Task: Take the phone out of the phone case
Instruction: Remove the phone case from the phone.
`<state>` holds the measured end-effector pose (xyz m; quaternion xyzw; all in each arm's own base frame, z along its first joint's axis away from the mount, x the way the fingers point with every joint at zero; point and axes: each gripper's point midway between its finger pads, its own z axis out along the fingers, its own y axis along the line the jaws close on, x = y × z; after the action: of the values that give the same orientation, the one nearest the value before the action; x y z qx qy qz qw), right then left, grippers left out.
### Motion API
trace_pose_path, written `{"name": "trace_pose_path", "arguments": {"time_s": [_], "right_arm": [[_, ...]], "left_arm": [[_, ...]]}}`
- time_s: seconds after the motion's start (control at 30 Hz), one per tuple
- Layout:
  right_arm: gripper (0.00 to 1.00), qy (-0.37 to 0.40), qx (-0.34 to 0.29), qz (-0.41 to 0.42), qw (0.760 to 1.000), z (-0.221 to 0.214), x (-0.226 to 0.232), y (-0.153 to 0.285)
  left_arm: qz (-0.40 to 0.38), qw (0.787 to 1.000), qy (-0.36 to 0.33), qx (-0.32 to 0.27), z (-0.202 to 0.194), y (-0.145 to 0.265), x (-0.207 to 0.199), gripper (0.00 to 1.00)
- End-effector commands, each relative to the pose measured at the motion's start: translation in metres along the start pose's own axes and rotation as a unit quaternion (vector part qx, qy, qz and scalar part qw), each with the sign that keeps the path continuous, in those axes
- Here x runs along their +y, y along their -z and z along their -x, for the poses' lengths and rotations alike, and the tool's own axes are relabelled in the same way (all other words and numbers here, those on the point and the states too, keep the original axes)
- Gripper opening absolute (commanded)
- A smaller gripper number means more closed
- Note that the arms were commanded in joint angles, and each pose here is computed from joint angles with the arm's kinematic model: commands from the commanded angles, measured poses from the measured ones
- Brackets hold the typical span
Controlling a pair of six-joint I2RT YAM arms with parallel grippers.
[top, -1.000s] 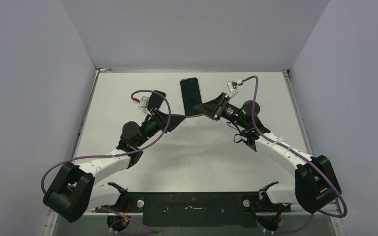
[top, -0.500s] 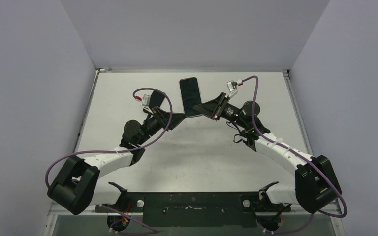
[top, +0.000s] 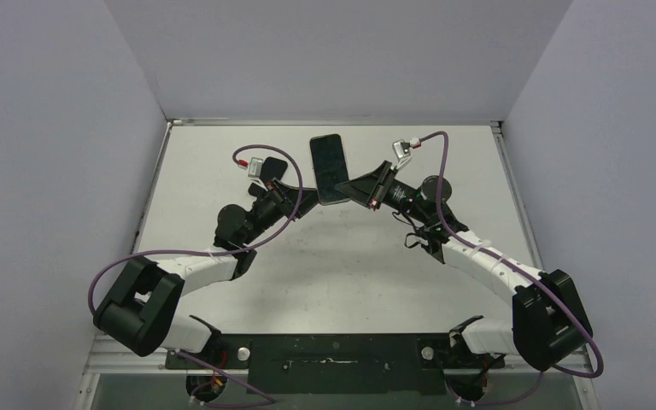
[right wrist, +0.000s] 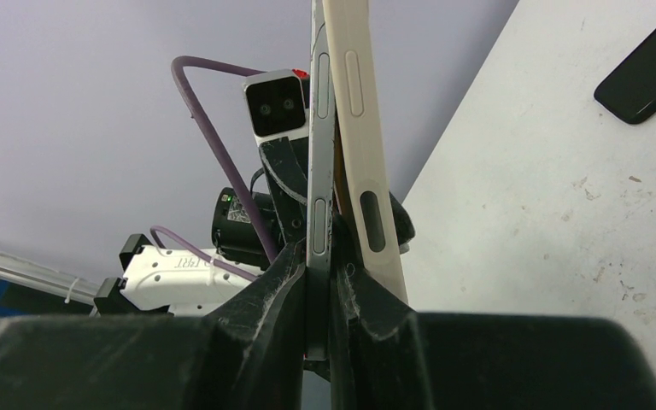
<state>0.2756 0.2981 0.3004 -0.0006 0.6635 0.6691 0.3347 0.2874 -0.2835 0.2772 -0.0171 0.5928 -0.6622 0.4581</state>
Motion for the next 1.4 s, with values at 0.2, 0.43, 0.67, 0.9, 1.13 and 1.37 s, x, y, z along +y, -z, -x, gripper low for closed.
{"name": "trace_pose_path", "arguments": {"time_s": [0.2, 0.43, 0.67, 0.9, 1.13, 1.37], "right_arm": [[0.00, 0.055, 0.010, 0.072, 0.996, -0.001, 0.042, 0.002], [0.00, 0.059, 0.018, 0.058, 0.996, -0.006, 0.033, 0.003], [0.00, 0.057, 0.034, 0.036, 0.997, -0.015, 0.018, 0.006], [0.00, 0.062, 0.044, 0.018, 0.997, -0.021, 0.008, 0.011], [0.00, 0.063, 0.043, 0.009, 0.997, -0.021, 0.005, 0.015], [0.00, 0.079, 0.001, -0.028, 0.996, -0.004, -0.008, 0.031]], "left_arm": [[-0.040, 0.999, -0.016, -0.031, 0.027, -0.014, -0.017, 0.01], [0.006, 0.998, -0.021, -0.056, 0.043, -0.019, 0.003, 0.00], [0.037, 0.996, -0.022, -0.083, 0.063, -0.026, 0.016, 0.00], [0.050, 0.992, -0.027, -0.110, 0.082, -0.032, 0.023, 0.00], [0.048, 0.991, -0.036, -0.120, 0.092, -0.038, 0.026, 0.00], [0.100, 0.992, -0.038, -0.070, 0.063, -0.027, 0.062, 0.00]]}}
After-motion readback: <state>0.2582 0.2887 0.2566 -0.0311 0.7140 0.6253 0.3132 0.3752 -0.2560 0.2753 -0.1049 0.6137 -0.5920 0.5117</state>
